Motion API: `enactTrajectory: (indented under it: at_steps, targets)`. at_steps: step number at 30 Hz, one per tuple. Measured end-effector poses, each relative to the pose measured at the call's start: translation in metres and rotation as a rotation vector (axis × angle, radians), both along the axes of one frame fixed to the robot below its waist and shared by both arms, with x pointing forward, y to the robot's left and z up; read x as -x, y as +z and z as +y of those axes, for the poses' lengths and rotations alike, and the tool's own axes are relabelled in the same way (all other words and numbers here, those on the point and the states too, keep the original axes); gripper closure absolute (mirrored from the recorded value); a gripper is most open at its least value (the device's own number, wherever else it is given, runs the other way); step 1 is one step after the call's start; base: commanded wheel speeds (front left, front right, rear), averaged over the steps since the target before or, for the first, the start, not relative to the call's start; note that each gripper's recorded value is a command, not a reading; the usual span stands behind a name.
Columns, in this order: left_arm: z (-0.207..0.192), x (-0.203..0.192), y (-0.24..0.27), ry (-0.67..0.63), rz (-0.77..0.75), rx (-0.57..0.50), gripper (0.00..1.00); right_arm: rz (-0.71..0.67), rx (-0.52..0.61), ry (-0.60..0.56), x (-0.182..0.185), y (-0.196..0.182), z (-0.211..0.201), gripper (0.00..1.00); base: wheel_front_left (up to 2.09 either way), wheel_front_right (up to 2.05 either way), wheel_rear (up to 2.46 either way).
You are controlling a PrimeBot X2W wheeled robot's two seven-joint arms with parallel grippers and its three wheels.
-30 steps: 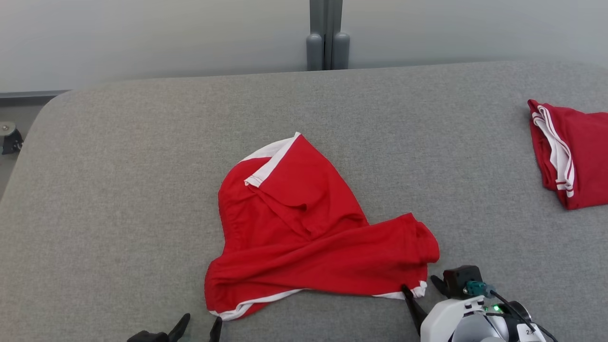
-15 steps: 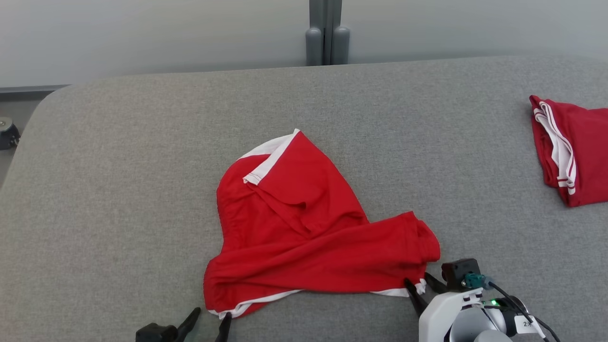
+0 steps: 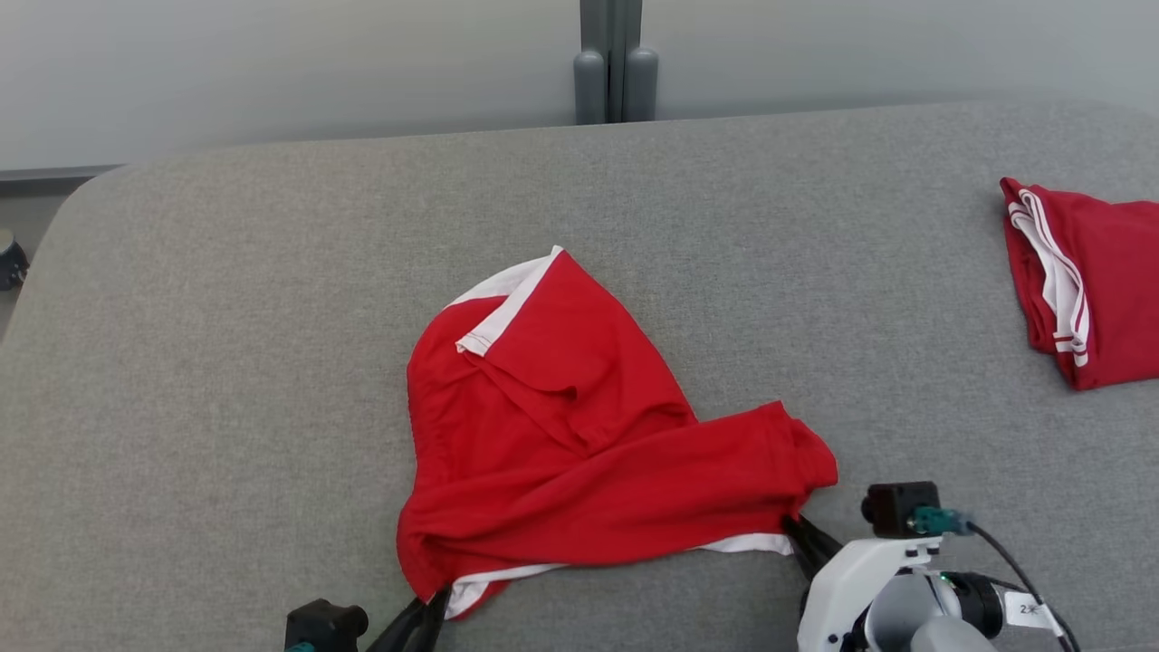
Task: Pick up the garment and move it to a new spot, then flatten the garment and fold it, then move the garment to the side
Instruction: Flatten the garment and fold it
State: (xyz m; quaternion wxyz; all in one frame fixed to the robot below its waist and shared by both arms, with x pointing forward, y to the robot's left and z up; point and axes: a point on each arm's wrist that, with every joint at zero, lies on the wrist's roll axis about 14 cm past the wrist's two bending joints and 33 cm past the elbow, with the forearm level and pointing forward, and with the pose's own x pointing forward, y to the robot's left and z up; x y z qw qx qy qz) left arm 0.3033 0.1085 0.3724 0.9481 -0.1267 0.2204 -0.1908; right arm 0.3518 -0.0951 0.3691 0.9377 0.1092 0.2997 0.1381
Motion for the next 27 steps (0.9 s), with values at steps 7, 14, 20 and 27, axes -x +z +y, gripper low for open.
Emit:
enactTrajectory:
  at_steps: [7,14,20,27]
  targets:
    - [-0.018,0.001,0.042,-0.063,-0.031,0.139,1.00,-0.124,-0.347,-0.219,-0.025,0.066,-0.023,1.00,0.00,0.00,0.00]
    - [-0.050,0.007,0.156,-0.248,-0.164,0.371,1.00,-0.321,-0.534,-0.283,-0.022,0.156,-0.073,1.00,0.00,0.00,0.00]
    - [-0.068,0.019,0.250,-0.438,-0.315,0.410,1.00,-0.533,-0.599,-0.259,-0.007,0.241,-0.100,1.00,0.00,0.00,0.00]
    - [-0.077,-0.017,0.318,-0.561,-0.382,0.367,1.00,-0.716,-0.548,-0.208,-0.026,0.314,-0.116,1.00,0.00,0.00,0.00]
